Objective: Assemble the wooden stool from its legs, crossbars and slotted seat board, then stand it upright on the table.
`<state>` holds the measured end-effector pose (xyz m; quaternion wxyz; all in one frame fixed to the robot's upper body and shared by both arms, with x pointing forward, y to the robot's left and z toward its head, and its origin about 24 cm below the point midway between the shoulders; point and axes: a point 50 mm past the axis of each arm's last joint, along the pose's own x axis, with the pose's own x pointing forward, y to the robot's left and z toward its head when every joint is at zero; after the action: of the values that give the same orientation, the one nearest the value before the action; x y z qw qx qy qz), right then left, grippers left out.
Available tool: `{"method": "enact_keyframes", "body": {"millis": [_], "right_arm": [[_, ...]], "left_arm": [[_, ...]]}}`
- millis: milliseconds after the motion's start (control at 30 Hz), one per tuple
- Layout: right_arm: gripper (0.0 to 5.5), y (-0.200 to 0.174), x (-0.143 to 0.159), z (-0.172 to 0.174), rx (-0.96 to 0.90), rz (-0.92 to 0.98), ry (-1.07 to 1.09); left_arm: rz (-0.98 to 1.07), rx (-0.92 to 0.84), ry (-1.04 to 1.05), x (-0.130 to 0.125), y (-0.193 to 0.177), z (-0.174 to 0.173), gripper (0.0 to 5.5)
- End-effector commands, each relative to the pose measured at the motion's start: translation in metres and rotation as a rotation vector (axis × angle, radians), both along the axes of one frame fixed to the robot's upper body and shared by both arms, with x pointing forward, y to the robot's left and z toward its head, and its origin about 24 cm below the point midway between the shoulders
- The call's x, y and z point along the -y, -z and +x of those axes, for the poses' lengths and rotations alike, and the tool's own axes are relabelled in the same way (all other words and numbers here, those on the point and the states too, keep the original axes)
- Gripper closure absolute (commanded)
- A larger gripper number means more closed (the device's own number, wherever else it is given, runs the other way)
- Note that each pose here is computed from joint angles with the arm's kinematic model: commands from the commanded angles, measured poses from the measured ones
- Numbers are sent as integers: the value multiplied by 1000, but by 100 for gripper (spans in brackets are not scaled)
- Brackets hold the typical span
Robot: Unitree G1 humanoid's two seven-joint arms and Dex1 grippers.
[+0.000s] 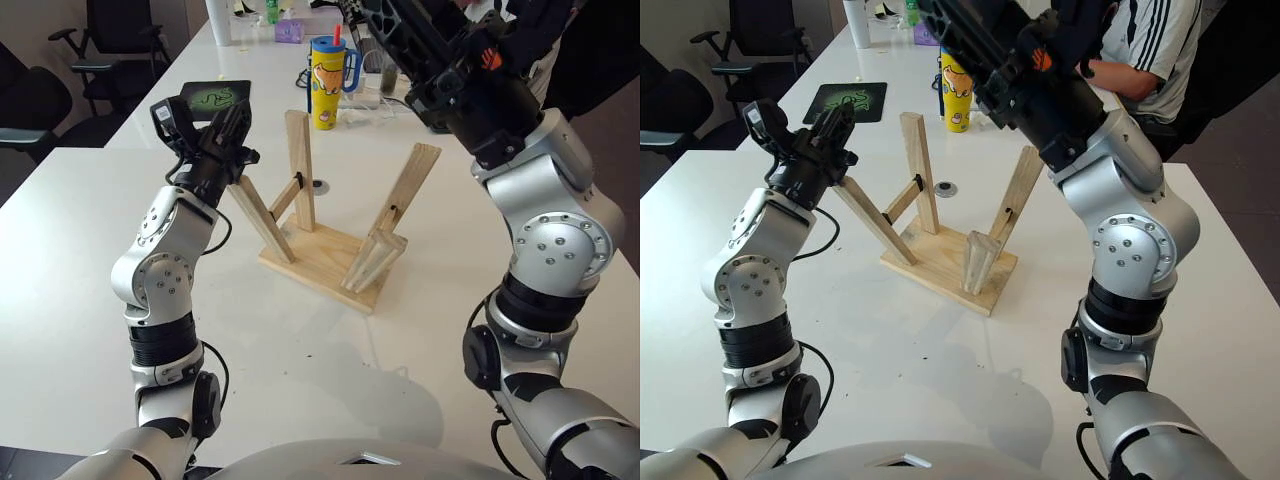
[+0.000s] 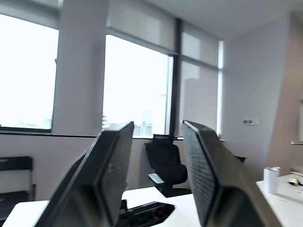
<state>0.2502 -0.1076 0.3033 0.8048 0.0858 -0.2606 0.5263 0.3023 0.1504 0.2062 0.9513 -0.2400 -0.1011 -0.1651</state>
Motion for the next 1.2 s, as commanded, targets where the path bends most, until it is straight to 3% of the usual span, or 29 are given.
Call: {"method": "enact_keyframes", "body": {"millis": [33,167,233,333,400,467,667,800,933,1033,1100,1200], "right_arm": [[361,22,-7,-12,-2,-171,-124],[361,8,-11,-20,28,-105,-203],[361,26,-10,-20,-8,-195,-220],[361,100,-11,-21,-165,-543,-249],[361,164,4,-16,-270,-809,-230],[361,200,19,-12,-293,-954,-219],[361,149,-4,6,-162,-591,-136],[361,89,-16,16,-85,-282,-85],[361,28,-10,18,-68,-24,-76],[361,-3,12,42,-91,138,117],[361,5,28,74,-124,50,418],[361,47,48,117,-166,-224,758]], "left_arm": [[23,-64,-1,0,15,3,434],[29,-82,-9,-4,18,3,434],[29,-84,-10,-5,18,2,434],[24,-74,-5,-3,14,1,434],[13,-68,1,-2,12,0,434],[12,-65,7,-1,10,0,434],[12,-68,13,-1,10,1,434],[12,-67,13,-1,10,2,434],[9,-47,1,-4,5,4,434],[11,-31,-11,-6,2,4,434],[12,-25,-16,-8,1,5,434],[12,-23,-21,-9,1,5,434]]}}
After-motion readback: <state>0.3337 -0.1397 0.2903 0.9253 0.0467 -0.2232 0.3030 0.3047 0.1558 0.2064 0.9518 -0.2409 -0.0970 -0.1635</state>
